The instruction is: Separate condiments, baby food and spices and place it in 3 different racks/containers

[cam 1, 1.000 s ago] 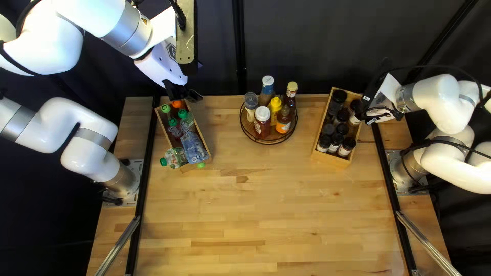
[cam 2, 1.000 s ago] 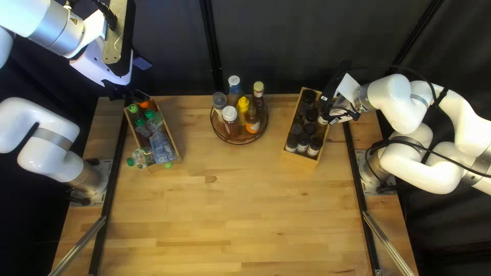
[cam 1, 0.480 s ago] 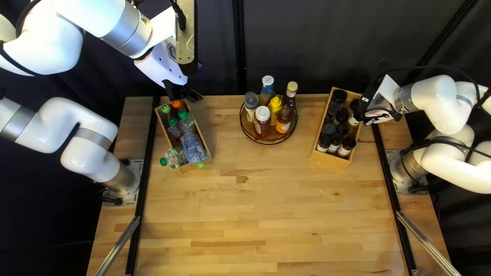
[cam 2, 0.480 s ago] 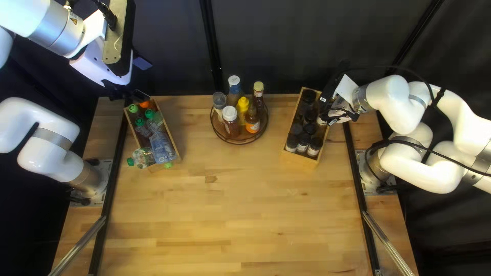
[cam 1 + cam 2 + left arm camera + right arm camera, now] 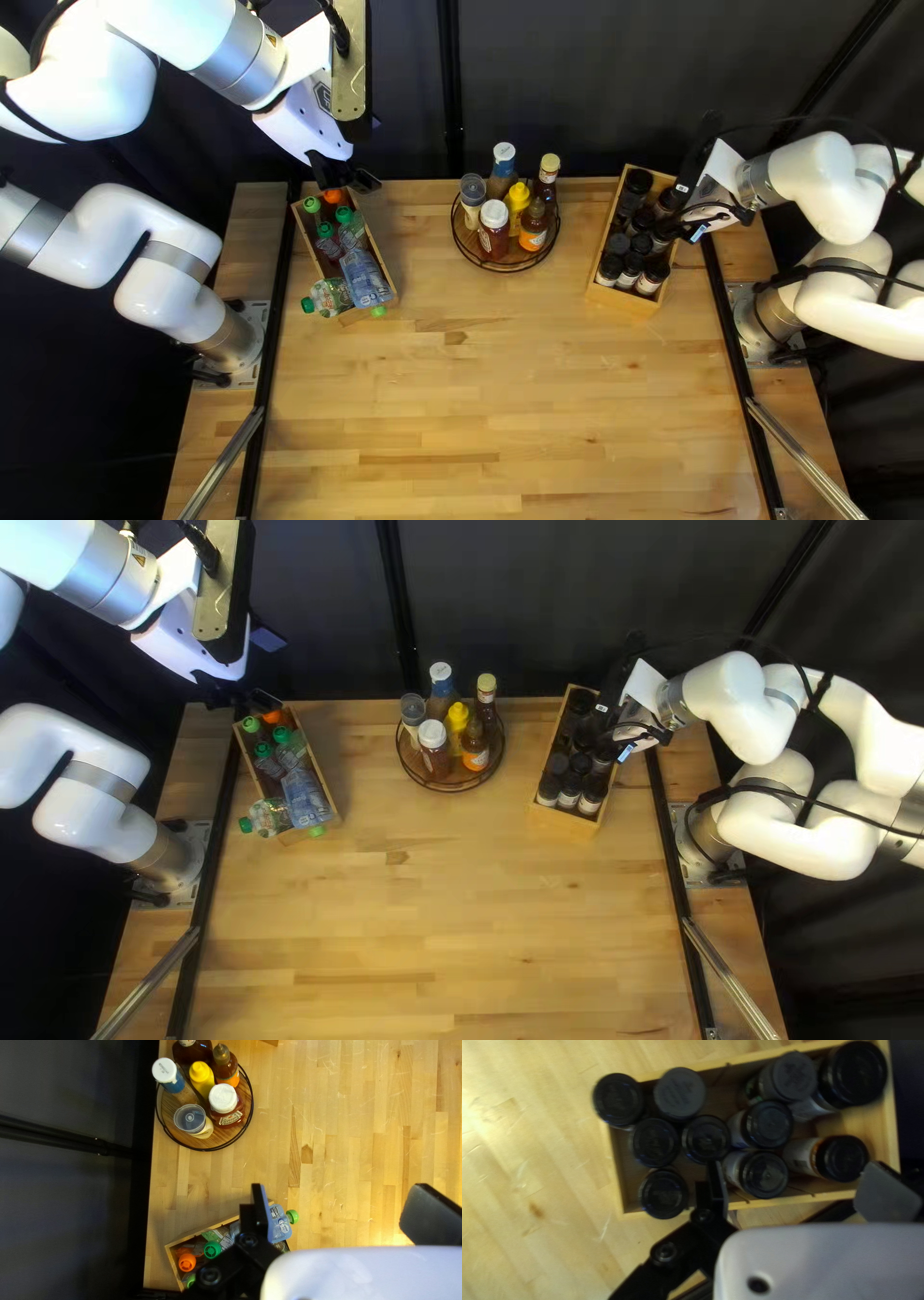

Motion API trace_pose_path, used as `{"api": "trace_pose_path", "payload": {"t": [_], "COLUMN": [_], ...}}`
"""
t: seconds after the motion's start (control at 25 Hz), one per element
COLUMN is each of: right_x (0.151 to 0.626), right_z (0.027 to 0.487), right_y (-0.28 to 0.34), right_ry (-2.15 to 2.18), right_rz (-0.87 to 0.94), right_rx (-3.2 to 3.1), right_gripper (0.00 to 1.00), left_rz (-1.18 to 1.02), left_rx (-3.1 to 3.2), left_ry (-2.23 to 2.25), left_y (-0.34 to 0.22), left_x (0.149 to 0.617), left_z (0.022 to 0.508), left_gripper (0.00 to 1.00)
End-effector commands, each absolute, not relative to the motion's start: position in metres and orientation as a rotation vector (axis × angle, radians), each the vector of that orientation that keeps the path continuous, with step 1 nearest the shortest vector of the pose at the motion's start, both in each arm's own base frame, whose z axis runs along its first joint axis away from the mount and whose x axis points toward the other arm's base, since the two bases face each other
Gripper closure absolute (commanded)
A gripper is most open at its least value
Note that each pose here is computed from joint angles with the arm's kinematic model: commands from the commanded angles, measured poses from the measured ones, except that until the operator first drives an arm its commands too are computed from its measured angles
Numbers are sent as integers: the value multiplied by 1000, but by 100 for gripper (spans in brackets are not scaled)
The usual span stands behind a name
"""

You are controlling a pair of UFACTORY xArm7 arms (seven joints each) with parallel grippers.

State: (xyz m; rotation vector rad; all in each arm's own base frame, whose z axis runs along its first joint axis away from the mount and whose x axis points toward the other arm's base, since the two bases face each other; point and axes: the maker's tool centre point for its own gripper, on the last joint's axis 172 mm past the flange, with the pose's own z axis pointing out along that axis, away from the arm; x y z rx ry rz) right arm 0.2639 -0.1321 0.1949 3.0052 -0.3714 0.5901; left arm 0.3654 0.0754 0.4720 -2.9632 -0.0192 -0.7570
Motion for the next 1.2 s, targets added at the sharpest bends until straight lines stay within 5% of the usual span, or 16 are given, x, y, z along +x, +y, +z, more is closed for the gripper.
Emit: {"api": "trace_pose_path", "payload": {"t": [0.04,0.76,1.2], "right_x": [303,313,313], "right_z": [217,416,416], "right_y": [-117,-105,-105], "right_ry": [-149,-47,-47], "right_rz": [649,781,781], "right_rx": [3113,3029,3029], "right_gripper": [0,0,0], "left_rz": [-757,-757,-757], "left_rx": [-2963,-2963,-2963], "left_ry": [-19,-19,-19], "left_y": [75,75,75], "left_x": [365,365,365], "left_z": [472,472,472], "left_gripper": [0,0,0]}}
